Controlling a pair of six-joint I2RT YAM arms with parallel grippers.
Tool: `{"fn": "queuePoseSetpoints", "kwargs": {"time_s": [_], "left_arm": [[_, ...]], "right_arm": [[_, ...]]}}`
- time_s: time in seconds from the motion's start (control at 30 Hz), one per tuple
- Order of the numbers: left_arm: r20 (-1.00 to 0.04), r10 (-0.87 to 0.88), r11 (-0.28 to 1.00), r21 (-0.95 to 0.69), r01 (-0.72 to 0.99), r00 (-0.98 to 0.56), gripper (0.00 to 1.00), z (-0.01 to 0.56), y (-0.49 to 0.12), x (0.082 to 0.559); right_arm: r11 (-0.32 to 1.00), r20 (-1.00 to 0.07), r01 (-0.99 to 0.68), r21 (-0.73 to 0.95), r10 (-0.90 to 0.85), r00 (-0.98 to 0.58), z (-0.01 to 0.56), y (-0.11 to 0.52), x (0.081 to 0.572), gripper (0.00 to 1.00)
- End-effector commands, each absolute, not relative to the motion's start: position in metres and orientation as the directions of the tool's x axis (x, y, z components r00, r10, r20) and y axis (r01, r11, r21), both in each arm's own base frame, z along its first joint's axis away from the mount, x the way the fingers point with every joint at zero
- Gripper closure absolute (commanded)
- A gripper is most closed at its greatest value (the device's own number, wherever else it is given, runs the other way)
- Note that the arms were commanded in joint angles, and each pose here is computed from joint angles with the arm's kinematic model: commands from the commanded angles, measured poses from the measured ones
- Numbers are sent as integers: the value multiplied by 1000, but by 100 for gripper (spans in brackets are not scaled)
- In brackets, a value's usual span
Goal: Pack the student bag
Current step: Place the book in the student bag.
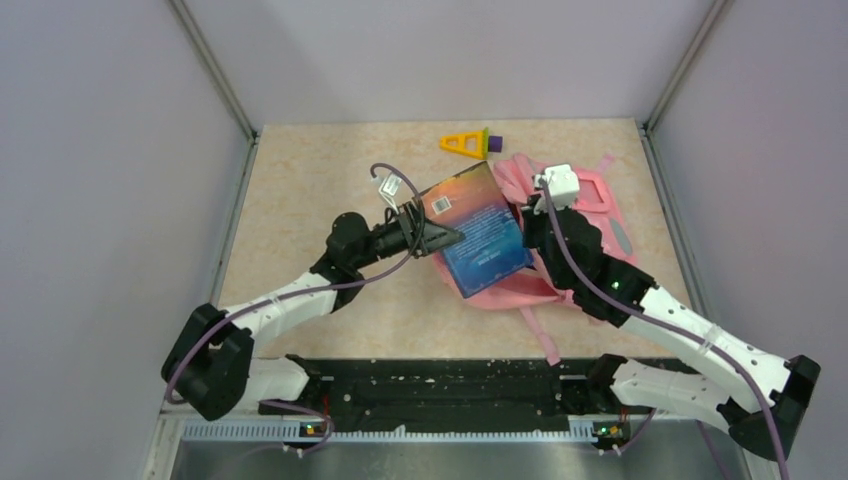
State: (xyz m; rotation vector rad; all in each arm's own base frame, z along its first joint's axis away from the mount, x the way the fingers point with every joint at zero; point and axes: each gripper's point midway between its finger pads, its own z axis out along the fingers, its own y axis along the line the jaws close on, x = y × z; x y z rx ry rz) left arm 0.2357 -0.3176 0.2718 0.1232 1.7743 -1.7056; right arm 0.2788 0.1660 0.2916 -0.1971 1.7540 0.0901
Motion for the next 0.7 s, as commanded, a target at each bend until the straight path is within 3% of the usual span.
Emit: {"fn": "queuePoseSetpoints", "kwargs": {"time_s": [0.0, 0.4, 0.67], "left_arm": [[-559, -495, -123, -713, 691, -665, 100, 371, -321, 225], [-485, -514, -215, -725, 654, -708, 100, 334, -351, 236], [-497, -501, -101, -780, 618, -709, 100, 279, -374, 269]], "right_arm": [[936, -958, -244, 255, 279, 68, 393, 165, 269, 100], [901, -913, -261, 346, 388, 127, 410, 152, 258, 100], [887, -908, -298, 354, 402, 119, 413, 156, 254, 100]]}}
